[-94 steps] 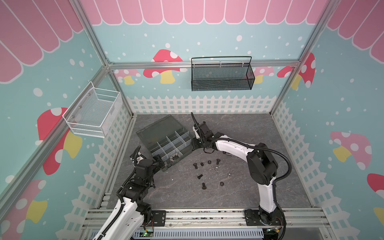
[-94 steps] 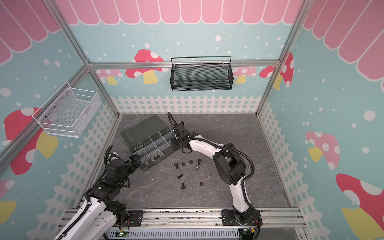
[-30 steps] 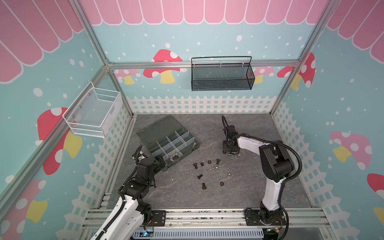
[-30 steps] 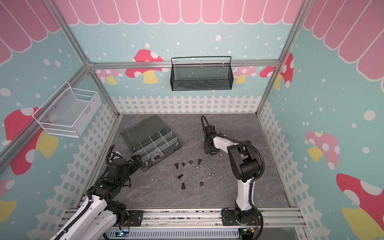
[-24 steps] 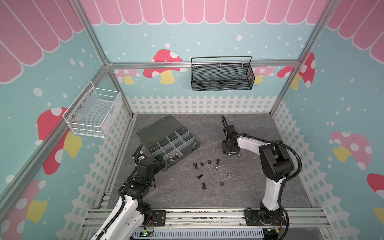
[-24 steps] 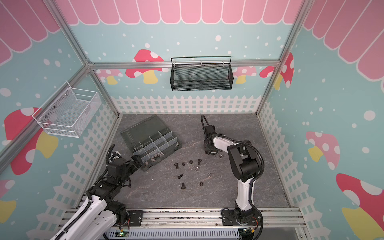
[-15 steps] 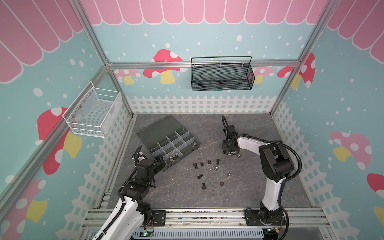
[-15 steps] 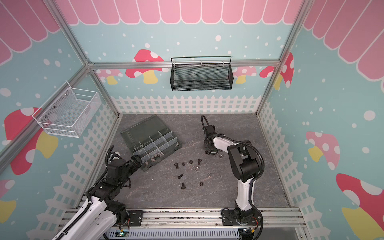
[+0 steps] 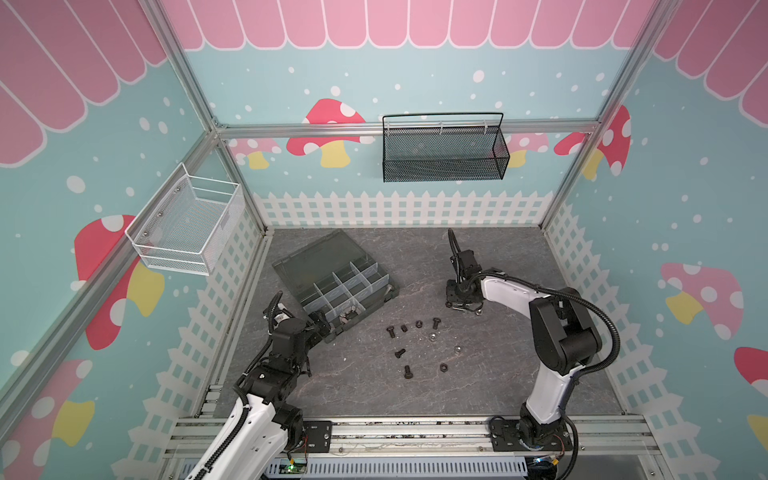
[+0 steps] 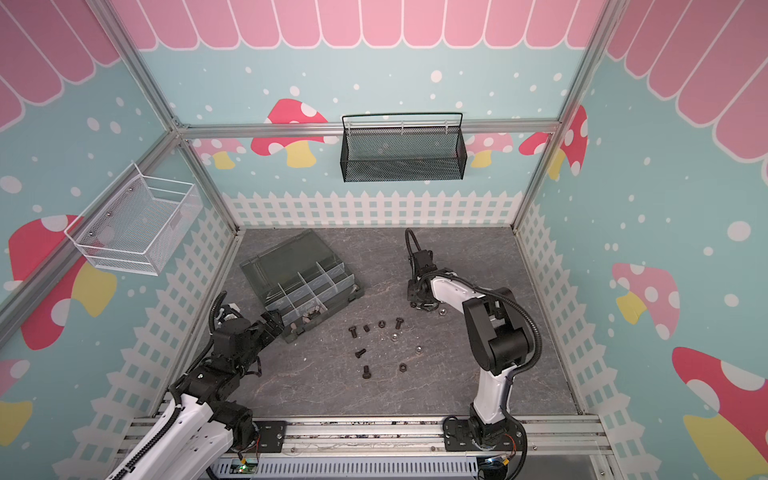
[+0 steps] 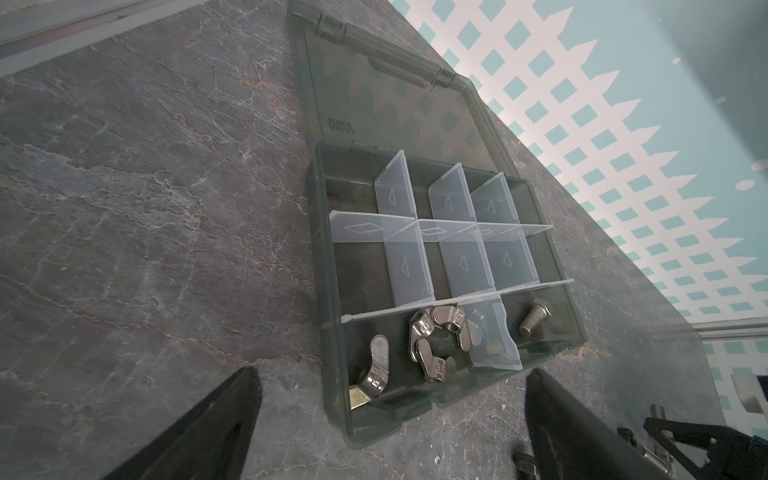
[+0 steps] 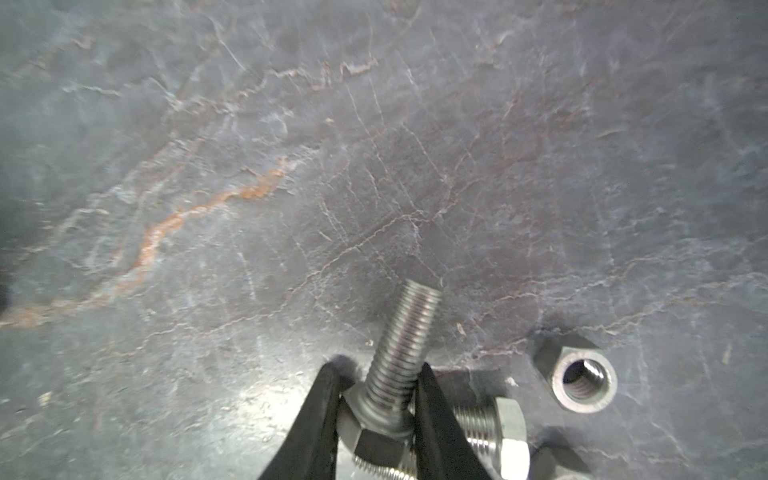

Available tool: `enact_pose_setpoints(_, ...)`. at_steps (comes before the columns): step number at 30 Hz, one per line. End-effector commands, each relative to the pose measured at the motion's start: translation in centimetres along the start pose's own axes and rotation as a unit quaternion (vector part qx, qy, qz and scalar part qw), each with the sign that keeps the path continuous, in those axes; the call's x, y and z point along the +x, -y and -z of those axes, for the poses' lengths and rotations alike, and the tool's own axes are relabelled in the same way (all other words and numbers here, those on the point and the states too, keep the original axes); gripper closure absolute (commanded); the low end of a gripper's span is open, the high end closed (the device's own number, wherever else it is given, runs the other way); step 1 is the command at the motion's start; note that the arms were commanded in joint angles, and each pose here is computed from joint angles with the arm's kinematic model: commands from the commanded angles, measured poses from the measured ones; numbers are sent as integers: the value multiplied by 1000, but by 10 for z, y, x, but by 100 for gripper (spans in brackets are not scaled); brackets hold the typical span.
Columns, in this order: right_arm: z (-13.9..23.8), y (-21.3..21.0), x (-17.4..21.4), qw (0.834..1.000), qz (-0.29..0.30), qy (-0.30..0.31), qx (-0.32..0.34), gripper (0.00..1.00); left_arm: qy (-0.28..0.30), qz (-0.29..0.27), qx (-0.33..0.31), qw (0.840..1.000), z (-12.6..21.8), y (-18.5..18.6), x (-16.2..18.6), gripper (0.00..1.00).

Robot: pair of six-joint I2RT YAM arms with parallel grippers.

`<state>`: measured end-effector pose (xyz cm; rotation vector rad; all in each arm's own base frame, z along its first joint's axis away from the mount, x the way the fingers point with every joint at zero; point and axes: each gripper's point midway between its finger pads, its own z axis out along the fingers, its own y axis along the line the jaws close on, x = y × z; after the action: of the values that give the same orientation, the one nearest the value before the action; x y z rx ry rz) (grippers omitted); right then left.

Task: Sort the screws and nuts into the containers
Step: 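Carry the silver bolt with the right gripper into the organizer and release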

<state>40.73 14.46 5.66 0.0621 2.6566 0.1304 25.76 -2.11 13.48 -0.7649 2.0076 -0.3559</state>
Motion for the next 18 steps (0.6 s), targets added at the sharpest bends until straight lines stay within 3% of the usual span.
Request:
enact_pose_setpoints(1,21,-13,-10,999,-6,28,-20,98,4,-1,-9,1000,0,-4,-2,0)
enact_pose_setpoints(8,47,-48,-13,997,5,52,-63,98,4,-3,-13,1000,0,-5,-2,0)
enact_pose_setpoints(18,71,-144,-5,983,48,68,-165,99,0,-1,-14,1000,-1,-5,0,0)
